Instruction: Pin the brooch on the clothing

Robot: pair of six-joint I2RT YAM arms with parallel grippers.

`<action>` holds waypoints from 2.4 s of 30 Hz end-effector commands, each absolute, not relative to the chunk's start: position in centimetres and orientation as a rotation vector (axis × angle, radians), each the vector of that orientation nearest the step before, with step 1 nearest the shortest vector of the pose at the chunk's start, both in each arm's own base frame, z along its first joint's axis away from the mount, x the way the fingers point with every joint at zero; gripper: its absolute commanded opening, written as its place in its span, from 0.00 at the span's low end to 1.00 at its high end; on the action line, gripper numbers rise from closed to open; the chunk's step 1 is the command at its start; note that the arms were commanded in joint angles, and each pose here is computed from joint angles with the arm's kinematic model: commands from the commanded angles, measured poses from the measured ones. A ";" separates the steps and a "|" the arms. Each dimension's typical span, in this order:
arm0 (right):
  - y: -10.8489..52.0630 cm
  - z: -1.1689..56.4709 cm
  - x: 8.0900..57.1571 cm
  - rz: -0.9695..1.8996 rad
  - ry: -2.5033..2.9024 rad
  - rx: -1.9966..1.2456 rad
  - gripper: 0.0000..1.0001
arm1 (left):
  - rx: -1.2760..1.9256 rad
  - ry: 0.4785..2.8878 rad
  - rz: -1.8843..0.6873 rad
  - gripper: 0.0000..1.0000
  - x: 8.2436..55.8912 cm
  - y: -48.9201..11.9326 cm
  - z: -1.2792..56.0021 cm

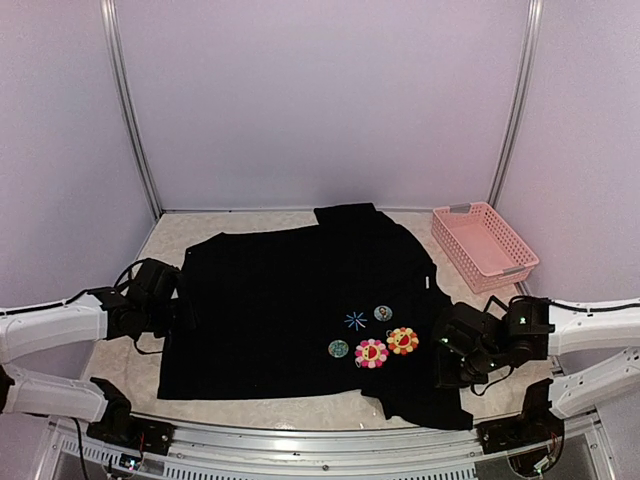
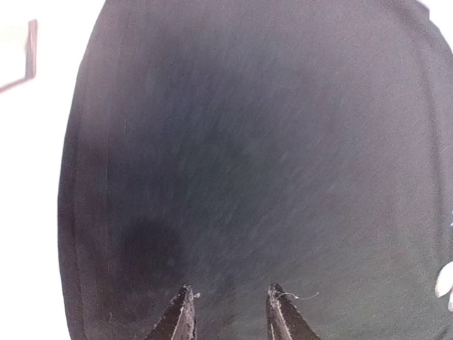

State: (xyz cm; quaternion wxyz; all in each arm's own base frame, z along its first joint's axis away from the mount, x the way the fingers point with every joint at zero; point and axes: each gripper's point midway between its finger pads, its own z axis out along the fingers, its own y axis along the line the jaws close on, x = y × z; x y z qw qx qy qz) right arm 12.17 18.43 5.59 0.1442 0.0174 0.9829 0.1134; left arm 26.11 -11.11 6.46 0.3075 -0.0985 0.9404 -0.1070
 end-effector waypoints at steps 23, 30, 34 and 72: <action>29.9 4.7 6.0 0.312 2.987 -0.718 0.33 | -0.135 2.413 -0.366 0.33 29.2 -14.3 9.8; 28.9 3.2 8.2 0.193 2.941 -0.646 0.37 | -0.121 2.412 -0.358 0.34 29.3 -14.3 9.8; 27.8 2.3 9.4 0.104 2.930 -0.623 0.37 | -0.120 2.414 -0.360 0.34 29.4 -14.4 9.9; 34.6 12.2 15.1 0.748 2.526 -1.176 0.44 | -0.263 2.345 -0.320 0.37 33.4 -11.2 11.5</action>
